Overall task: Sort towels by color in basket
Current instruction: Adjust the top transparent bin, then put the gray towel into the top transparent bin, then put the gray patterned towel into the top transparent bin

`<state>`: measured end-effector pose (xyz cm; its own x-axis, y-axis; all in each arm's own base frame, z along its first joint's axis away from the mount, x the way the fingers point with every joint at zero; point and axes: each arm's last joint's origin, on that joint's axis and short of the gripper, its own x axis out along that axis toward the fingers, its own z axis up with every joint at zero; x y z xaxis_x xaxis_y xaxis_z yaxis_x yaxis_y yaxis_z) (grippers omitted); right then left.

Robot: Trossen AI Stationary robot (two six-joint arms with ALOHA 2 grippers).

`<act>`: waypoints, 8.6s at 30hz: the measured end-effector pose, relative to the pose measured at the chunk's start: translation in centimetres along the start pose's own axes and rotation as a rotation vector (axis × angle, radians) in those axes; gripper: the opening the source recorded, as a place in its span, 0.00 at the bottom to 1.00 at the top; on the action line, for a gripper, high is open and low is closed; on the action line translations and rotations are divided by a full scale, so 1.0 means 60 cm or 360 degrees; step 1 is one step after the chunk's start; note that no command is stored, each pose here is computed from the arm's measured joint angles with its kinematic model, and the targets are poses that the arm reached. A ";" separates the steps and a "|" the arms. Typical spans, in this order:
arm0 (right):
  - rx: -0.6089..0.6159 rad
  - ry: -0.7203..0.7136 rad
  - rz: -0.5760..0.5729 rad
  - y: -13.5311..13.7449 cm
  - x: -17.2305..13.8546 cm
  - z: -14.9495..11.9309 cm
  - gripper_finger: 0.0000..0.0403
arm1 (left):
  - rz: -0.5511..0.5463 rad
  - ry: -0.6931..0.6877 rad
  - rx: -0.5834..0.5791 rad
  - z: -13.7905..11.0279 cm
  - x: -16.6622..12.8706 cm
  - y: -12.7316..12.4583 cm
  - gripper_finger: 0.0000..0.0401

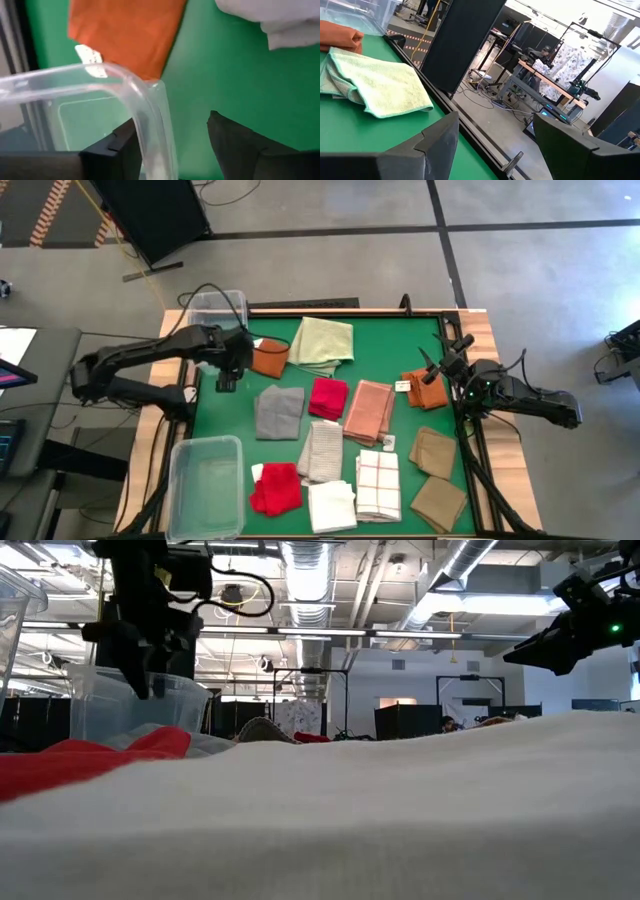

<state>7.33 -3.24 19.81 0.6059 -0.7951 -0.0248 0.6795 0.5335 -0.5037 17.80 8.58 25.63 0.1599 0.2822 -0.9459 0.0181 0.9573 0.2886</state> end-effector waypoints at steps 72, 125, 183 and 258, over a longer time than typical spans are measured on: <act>-0.0015 0.0014 0.0008 0.001 0.000 -0.002 0.71 | -0.0179 -0.0351 0.0426 0.157 -0.029 -0.193 0.79; -0.0023 0.0021 0.0013 0.001 0.000 -0.003 0.71 | 0.0214 -0.0262 0.0515 0.192 -0.077 -0.175 0.04; -0.0023 0.0022 0.0013 0.002 0.000 -0.003 0.71 | 0.0449 0.0386 -0.0588 -0.027 -0.093 0.087 0.53; -0.0028 0.0026 0.0015 0.002 0.000 -0.003 0.71 | -0.0243 -0.0664 0.0397 0.325 0.004 -0.325 0.58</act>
<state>7.33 -3.24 19.58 0.6050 -0.7950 -0.0438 0.6664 0.5357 -0.5186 36.74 -11.27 22.69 0.5168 0.0422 -0.8551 0.2991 0.9270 0.2265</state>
